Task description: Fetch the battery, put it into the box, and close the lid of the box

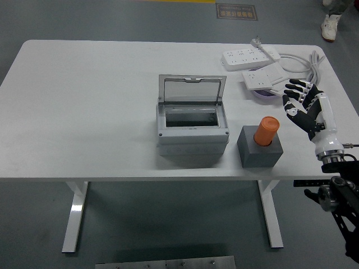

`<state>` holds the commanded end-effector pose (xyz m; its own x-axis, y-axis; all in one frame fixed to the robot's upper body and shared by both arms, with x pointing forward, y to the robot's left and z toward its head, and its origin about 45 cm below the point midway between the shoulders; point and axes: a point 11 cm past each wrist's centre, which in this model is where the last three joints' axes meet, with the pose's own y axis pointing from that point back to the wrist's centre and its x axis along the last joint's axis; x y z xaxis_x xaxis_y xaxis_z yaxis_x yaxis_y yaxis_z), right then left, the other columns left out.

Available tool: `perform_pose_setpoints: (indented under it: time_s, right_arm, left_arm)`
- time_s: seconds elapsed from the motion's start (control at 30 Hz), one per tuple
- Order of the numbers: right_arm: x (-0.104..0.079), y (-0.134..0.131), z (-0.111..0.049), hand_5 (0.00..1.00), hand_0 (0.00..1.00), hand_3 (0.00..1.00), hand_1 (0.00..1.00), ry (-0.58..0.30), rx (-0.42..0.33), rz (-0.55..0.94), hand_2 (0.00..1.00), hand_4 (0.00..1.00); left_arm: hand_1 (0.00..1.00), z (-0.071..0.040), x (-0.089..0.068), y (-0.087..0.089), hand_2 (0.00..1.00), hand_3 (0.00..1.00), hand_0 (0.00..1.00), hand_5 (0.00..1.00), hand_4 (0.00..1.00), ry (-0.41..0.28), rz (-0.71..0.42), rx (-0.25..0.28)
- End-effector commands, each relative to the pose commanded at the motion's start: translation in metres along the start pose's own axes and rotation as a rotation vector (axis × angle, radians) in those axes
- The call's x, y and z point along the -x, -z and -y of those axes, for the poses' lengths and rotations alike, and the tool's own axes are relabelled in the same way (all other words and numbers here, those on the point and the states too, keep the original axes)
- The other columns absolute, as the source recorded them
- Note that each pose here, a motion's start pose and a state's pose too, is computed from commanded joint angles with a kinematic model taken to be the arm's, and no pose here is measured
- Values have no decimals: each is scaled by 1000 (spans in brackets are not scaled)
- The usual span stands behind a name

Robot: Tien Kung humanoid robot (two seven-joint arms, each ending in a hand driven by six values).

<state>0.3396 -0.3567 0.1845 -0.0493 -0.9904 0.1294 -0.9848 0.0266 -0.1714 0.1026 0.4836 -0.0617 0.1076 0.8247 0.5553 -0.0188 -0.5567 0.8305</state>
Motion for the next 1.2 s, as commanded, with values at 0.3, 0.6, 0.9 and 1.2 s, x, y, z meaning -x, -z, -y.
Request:
perform_pose_setpoints:
  time_s: [0.3,0.6,0.9,1.2]
  right_arm:
    - [19,-8,-8,2,737,678,665,83,43,15,674,638]
    - [25,-15,-9,2,739,679,665,116,65,0,674,653]
    - [22,-13,-1,2,739,681,665,113,52,-27,674,668]
    - [22,-22,-6,2,738,693,671,125,75,-60,682,695]
  left_arm:
    - [698,-1,1,-3,573,541,632,2,500,1,3,5]
    - [698,-1,-2,-4,573,541,632,2,500,-9,8,10]
    - [698,0,-2,-3,573,541,632,2,500,-14,13,9]
    - [698,0,-2,-3,573,541,632,2,500,-15,16,11]
